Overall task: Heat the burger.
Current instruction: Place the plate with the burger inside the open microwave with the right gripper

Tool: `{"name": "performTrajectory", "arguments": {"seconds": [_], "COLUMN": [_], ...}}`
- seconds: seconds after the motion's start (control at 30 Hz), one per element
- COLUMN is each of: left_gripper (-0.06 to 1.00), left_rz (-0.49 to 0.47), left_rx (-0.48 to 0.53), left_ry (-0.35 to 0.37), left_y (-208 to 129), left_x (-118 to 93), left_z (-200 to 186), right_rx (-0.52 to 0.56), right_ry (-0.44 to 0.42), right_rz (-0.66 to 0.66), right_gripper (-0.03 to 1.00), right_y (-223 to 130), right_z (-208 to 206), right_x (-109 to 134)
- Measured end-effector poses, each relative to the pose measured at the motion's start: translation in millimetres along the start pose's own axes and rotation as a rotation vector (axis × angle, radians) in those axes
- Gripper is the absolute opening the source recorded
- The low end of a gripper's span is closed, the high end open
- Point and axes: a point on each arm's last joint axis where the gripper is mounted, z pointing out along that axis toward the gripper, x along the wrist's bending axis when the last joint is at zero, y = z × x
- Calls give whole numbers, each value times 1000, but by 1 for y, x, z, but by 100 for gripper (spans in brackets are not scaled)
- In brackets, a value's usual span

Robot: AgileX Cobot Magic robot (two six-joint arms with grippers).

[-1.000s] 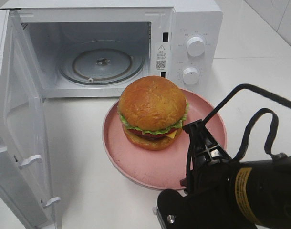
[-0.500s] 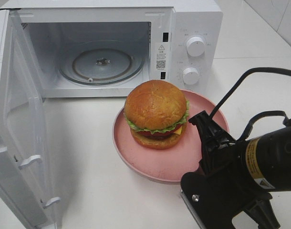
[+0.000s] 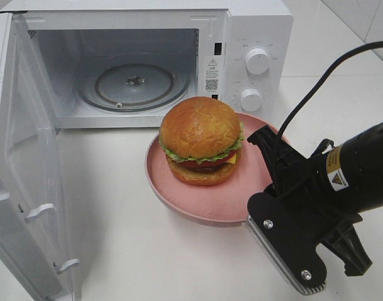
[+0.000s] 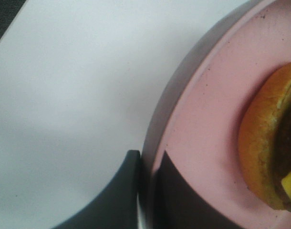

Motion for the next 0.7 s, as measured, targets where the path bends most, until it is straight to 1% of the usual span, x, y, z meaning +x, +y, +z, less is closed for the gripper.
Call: {"name": "performTrajectory", "arguments": {"seconds": [0.1, 0.17, 0.27, 0.33, 0.43, 0.5, 0.7], "left_gripper": [97, 97, 97, 97, 97, 97, 97], "left_rz": [0, 0, 0, 0, 0, 0, 0], "left_rx": [0, 0, 0, 0, 0, 0, 0], "left_ry": [0, 0, 0, 0, 0, 0, 0], "left_y": [0, 0, 0, 0, 0, 0, 0], "left_x": [0, 0, 0, 0, 0, 0, 0], "left_z": [0, 0, 0, 0, 0, 0, 0], "right_rx": [3, 11, 11, 9, 9, 1, -20], "right_ry": [23, 59, 59, 44, 40, 14, -24], "right_rz": [5, 2, 0, -7, -7, 2, 3], "right_gripper": [2, 2, 2, 2, 2, 2, 2], "right_y": [-2, -3, -3, -2, -2, 0, 7], "right_z": [2, 6, 6, 8, 9, 9, 9], "right_x": [-4, -11, -12, -23, -26, -38, -52]}}
